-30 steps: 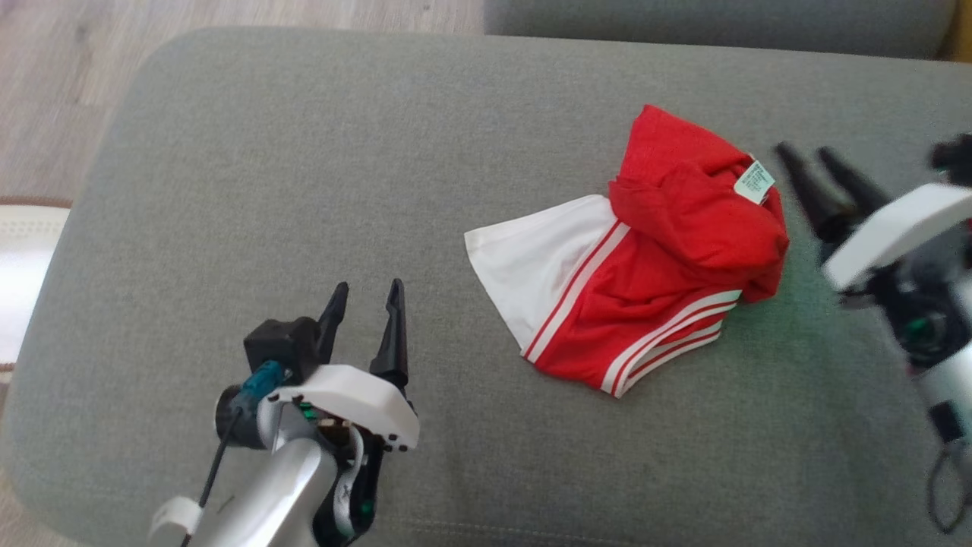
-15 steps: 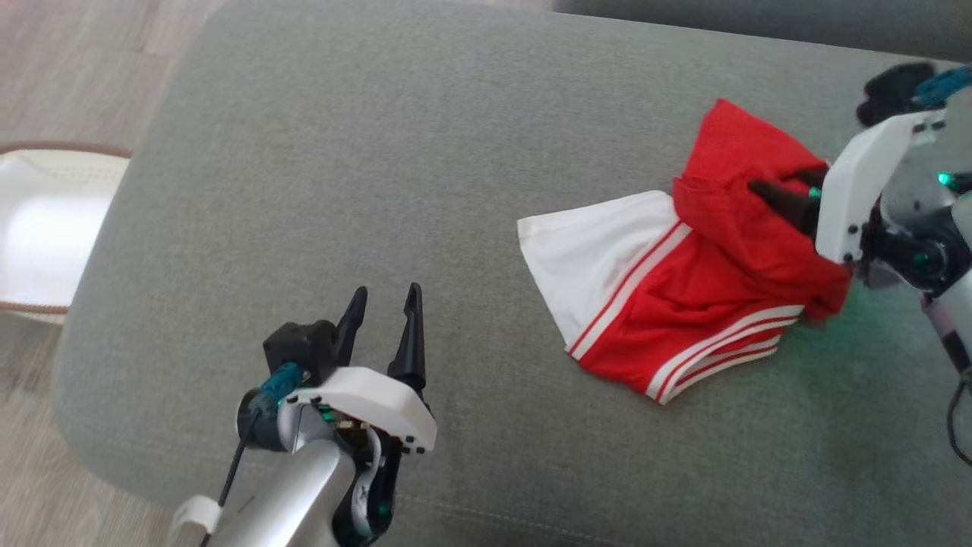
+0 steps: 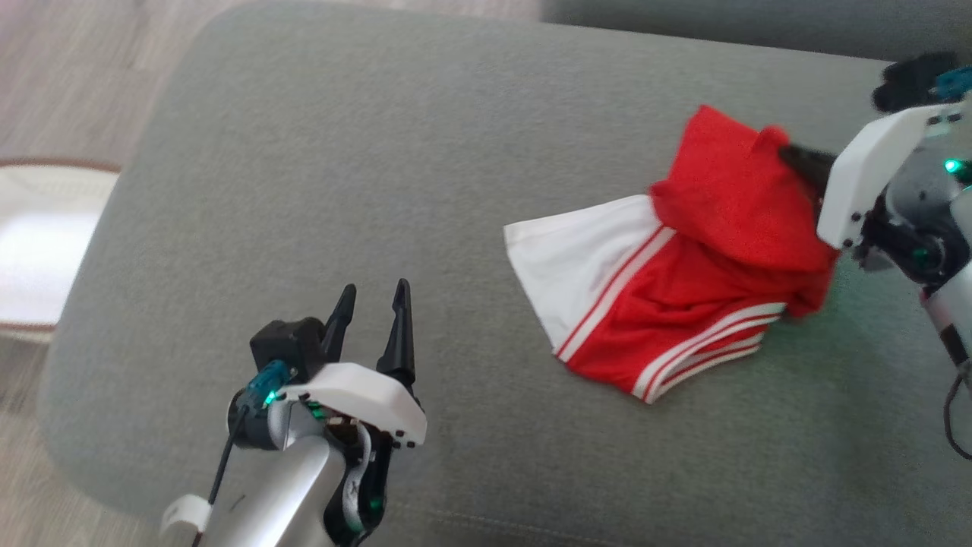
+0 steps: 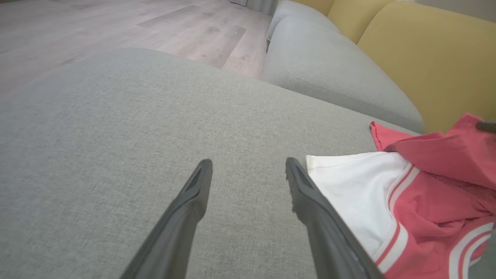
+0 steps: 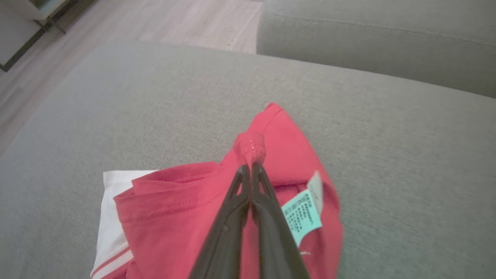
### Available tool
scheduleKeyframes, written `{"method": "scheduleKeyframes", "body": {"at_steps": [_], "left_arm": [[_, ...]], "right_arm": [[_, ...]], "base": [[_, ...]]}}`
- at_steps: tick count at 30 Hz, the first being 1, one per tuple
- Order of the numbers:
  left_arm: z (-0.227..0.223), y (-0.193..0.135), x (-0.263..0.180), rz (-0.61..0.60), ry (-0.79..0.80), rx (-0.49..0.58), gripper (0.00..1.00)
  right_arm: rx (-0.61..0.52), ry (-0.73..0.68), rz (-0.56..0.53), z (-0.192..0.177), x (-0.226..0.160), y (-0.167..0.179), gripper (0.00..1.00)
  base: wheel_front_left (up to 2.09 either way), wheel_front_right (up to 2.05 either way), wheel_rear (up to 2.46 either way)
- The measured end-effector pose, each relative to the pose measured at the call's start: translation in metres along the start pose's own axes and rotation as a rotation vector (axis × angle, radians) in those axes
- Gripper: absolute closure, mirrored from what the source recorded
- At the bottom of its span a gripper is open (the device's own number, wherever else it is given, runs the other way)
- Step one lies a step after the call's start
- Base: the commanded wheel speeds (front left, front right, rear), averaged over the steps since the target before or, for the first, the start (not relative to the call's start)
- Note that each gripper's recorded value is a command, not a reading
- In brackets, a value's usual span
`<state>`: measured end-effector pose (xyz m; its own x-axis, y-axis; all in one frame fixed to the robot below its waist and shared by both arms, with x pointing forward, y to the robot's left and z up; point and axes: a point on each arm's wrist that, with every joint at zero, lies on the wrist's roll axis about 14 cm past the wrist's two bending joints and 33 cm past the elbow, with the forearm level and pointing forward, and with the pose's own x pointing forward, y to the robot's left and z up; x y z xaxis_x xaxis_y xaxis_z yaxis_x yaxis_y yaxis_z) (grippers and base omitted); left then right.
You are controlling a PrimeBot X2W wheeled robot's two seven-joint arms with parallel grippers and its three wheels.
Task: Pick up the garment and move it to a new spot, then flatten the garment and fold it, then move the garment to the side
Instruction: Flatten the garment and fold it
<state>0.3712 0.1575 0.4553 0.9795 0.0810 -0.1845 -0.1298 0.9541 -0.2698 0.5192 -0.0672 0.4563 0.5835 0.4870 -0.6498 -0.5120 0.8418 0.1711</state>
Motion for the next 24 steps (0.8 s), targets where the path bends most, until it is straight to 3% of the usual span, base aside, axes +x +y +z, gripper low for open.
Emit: {"method": "scheduleKeyframes", "body": {"at_steps": [7,17,24], "left_arm": [[0.004,-0.021,0.006,-0.070,-0.011,0.005,0.00],[-0.001,-0.048,0.009,-0.158,0.004,0.017,0.00],[-0.007,-0.058,0.013,-0.186,0.019,0.021,0.00]], "right_arm": [[0.096,-0.210,-0.057,0.017,-0.046,-0.026,1.00],[0.308,-0.233,-0.202,-0.075,-0.118,-0.082,1.00],[0.400,-0.085,-0.328,-0.159,-0.151,-0.099,1.00]], "base": [[0.00,0.00,0.00],[0.00,0.00,0.00],[0.00,0.00,0.00]]}}
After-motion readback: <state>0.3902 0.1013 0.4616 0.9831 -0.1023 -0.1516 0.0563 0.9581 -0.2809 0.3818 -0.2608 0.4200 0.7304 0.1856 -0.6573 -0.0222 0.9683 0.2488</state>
